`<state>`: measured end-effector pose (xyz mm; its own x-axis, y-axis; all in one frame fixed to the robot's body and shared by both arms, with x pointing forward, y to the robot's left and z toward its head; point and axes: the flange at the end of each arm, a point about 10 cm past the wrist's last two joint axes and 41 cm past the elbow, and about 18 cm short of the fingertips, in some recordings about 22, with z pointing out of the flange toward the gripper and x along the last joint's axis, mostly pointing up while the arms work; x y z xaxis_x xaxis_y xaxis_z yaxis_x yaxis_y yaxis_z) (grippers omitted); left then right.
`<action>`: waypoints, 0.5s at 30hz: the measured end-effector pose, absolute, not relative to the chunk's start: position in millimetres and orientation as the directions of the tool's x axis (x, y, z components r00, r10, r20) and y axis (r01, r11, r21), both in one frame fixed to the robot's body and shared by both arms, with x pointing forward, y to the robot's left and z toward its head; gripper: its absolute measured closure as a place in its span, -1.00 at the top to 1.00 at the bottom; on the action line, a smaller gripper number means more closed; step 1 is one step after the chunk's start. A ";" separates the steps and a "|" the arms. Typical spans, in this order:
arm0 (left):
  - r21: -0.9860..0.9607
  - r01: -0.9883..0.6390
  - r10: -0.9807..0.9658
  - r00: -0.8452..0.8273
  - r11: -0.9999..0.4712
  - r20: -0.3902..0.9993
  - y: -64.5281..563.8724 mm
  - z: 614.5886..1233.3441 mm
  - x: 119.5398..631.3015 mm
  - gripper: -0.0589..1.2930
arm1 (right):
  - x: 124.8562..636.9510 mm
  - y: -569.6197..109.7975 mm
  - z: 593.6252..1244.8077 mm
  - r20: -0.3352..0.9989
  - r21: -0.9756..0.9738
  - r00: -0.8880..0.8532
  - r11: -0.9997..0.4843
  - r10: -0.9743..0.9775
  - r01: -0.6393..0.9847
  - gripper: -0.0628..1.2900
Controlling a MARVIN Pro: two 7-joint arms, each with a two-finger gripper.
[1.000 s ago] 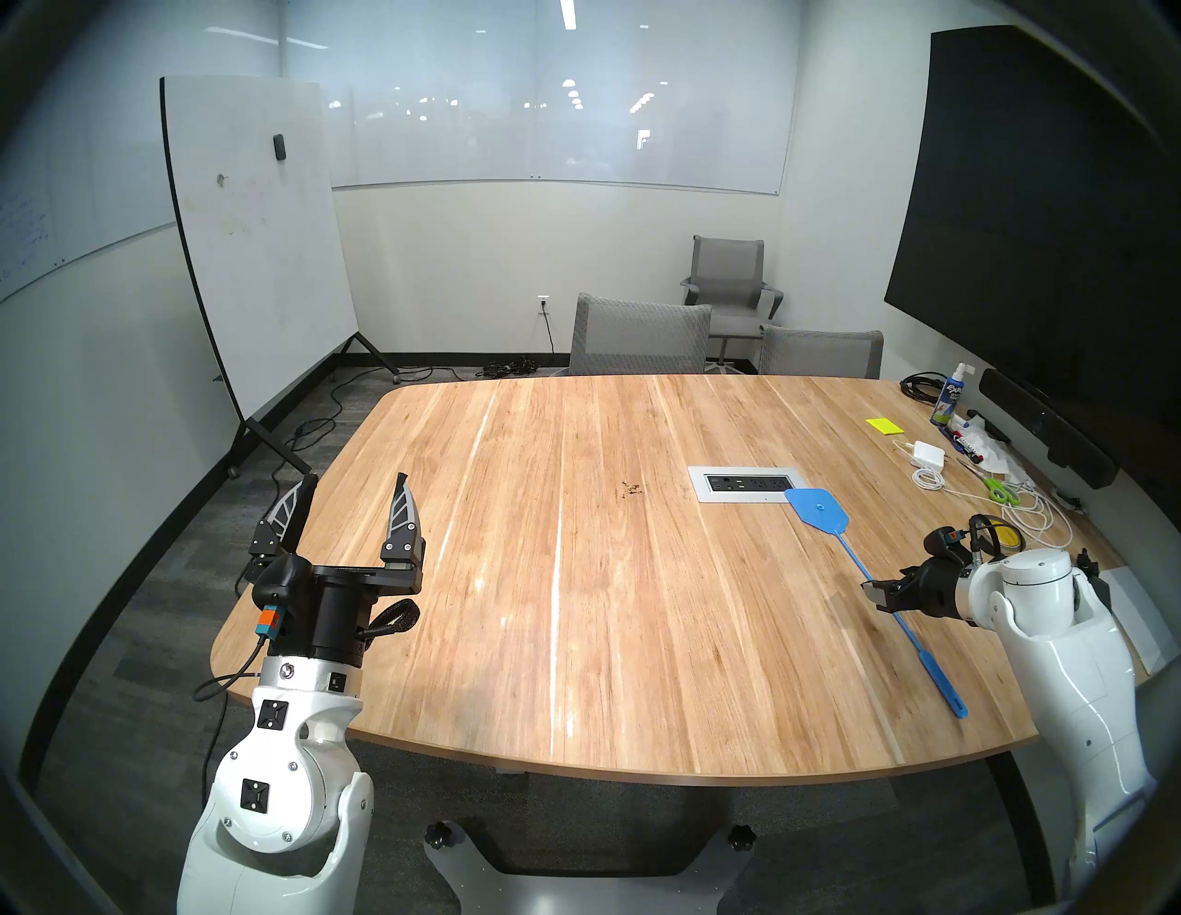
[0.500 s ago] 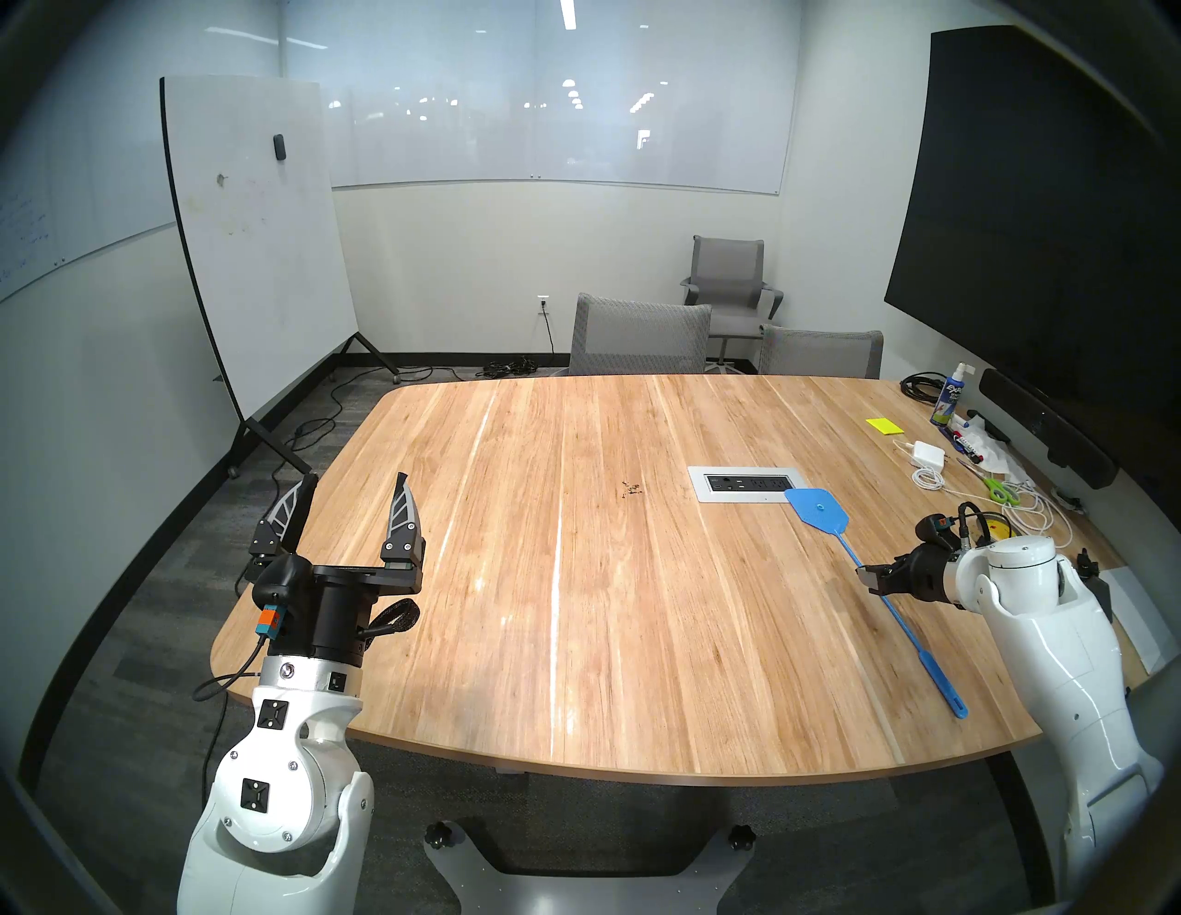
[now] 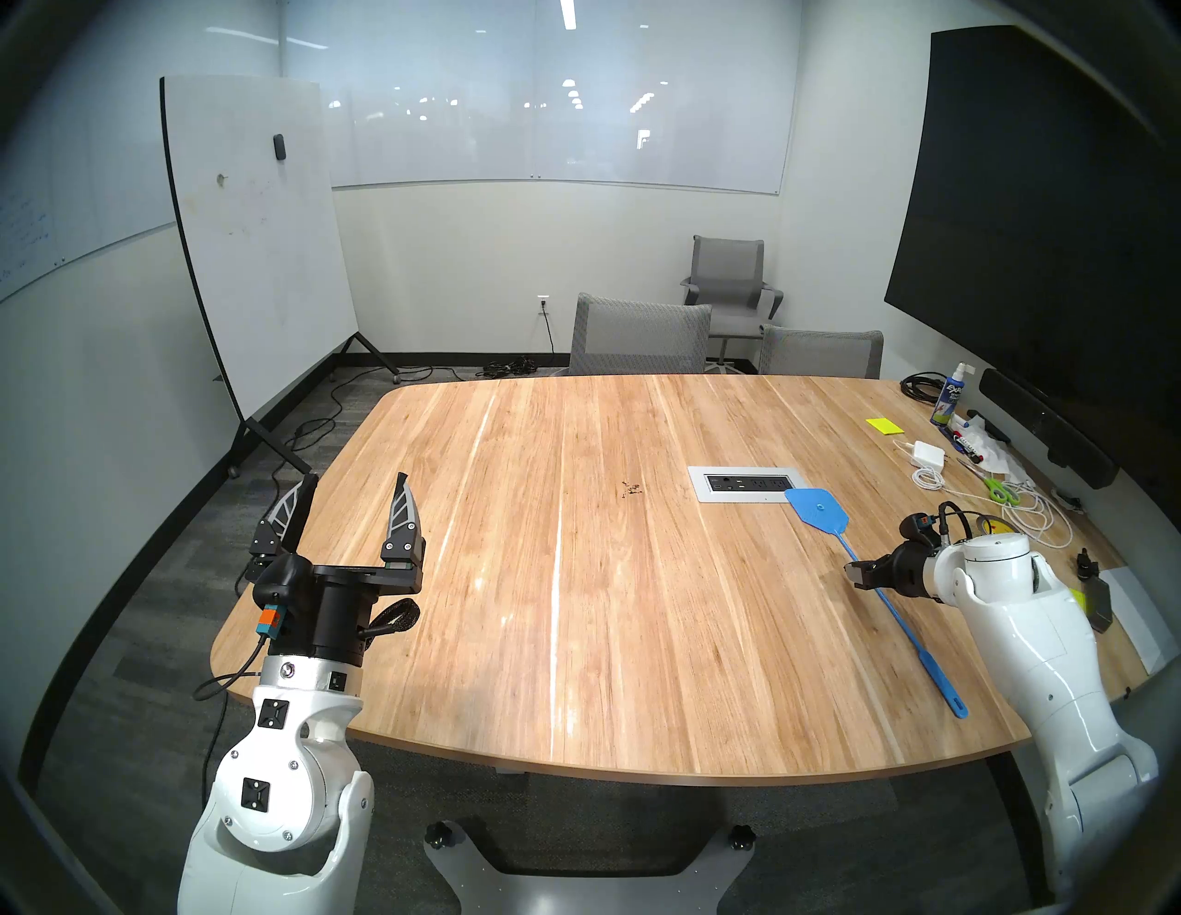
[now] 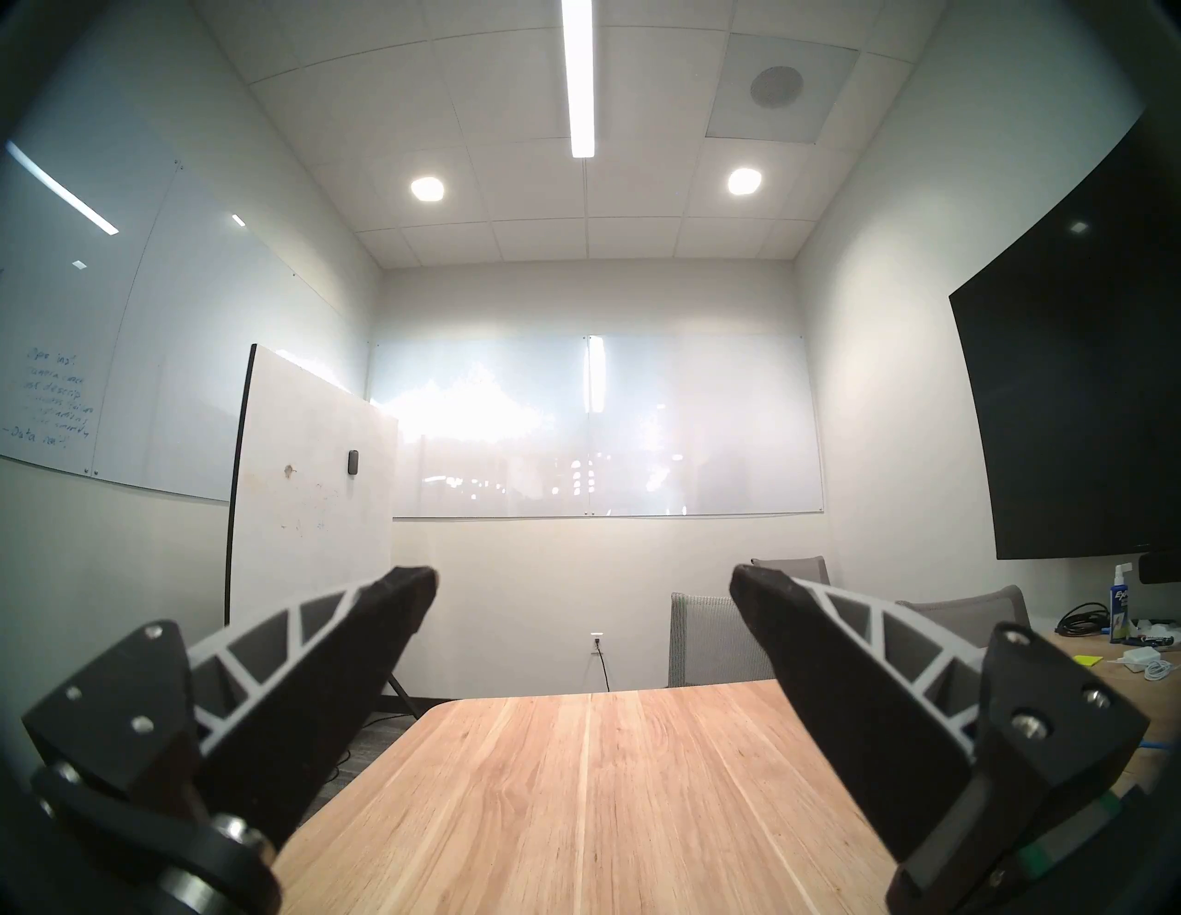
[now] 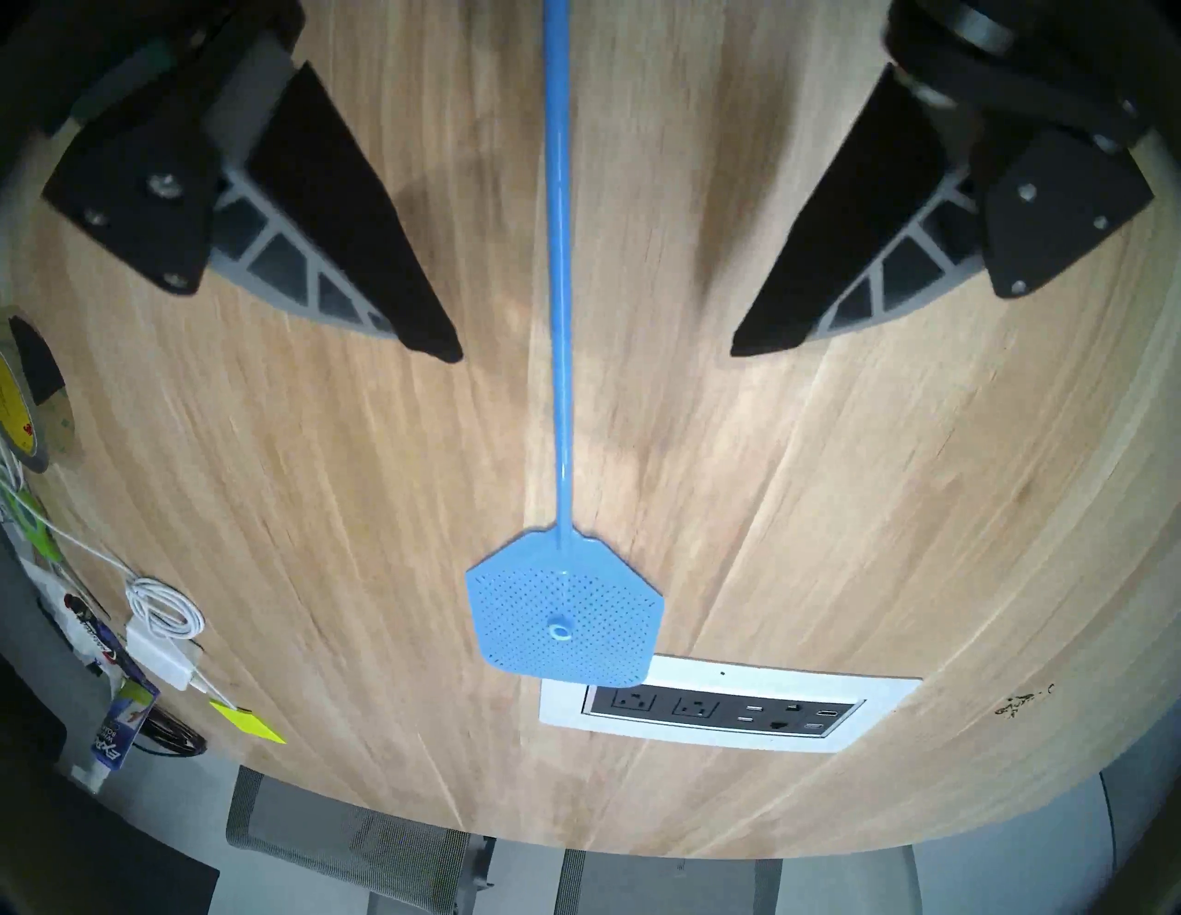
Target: Swat a bug on table
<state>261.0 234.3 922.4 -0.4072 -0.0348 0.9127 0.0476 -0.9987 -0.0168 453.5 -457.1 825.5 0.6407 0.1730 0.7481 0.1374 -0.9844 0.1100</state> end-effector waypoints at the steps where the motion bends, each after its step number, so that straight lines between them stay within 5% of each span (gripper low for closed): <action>1: -0.017 0.048 -0.035 -0.407 -0.999 0.913 234.3 922.4 261.0 0.95 | 455.2 -457.6 824.1 0.746 0.112 0.643 -0.985 0.172 0.134 0.87; 15: -0.017 0.048 -0.035 -0.407 -0.999 0.913 234.4 922.1 261.4 0.95 | 480.4 -459.4 820.2 0.736 0.136 0.655 -0.985 0.169 0.102 0.87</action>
